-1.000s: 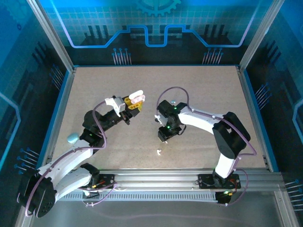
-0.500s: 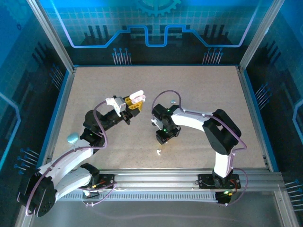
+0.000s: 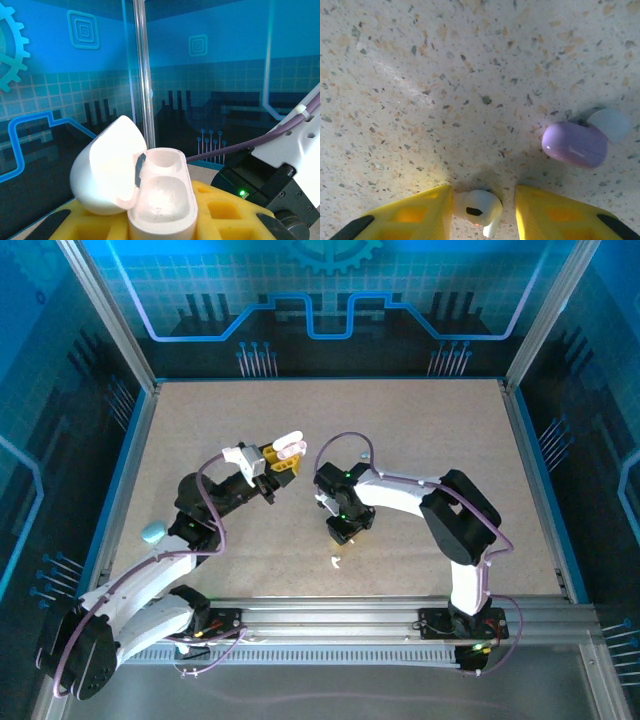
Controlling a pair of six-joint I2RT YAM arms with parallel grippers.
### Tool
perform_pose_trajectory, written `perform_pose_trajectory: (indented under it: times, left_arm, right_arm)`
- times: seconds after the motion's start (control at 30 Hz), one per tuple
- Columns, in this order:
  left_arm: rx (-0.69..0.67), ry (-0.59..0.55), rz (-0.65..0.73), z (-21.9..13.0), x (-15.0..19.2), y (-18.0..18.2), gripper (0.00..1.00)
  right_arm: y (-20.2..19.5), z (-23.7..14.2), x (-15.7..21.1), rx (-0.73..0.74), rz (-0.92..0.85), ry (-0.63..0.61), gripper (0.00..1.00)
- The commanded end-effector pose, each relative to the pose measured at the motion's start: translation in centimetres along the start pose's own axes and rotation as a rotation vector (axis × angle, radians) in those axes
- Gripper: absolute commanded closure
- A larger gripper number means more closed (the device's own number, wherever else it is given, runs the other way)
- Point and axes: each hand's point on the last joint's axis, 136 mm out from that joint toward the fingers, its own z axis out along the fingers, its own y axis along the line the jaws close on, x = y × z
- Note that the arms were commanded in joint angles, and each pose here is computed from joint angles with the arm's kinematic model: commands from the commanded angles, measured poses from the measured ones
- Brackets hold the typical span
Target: Insert the wireless bluetooth earbuds into the charging case
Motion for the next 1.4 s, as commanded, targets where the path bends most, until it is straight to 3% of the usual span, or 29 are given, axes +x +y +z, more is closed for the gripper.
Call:
perform_pose_trajectory:
  times: [0.0, 0.3, 0.73, 1.17, 1.37]
  left_arm:
    - [-0.012, -0.020, 0.030, -0.3, -0.5, -0.1, 0.77]
    - [-0.003, -0.007, 0.025, 0.0, -0.2, -0.1, 0.77]
    - [0.047, 0.008, -0.033, 1.2, 0.8, -0.4, 0.77]
    - [0.050, 0.015, -0.038, 1.5, 0.9, -0.4, 0.78]
    - [0.054, 0.017, -0.040, 1.6, 1.0, -0.4, 0.77]
  right_arm:
    - [0.5, 0.9, 1.0, 0.017, -0.007, 0.054, 0.62]
    - [-2.3, -0.7, 1.8, 0.082, 0.139, -0.014, 0.67]
    - [-7.6, -1.3, 5.4, 0.026, 0.552, -0.050, 0.67]
    - [-6.6, -1.2, 5.8, -0.034, 0.603, -0.015, 0.60]
    - [-7.4, -1.1, 6.1, 0.024, 0.605, -0.012, 0.60]
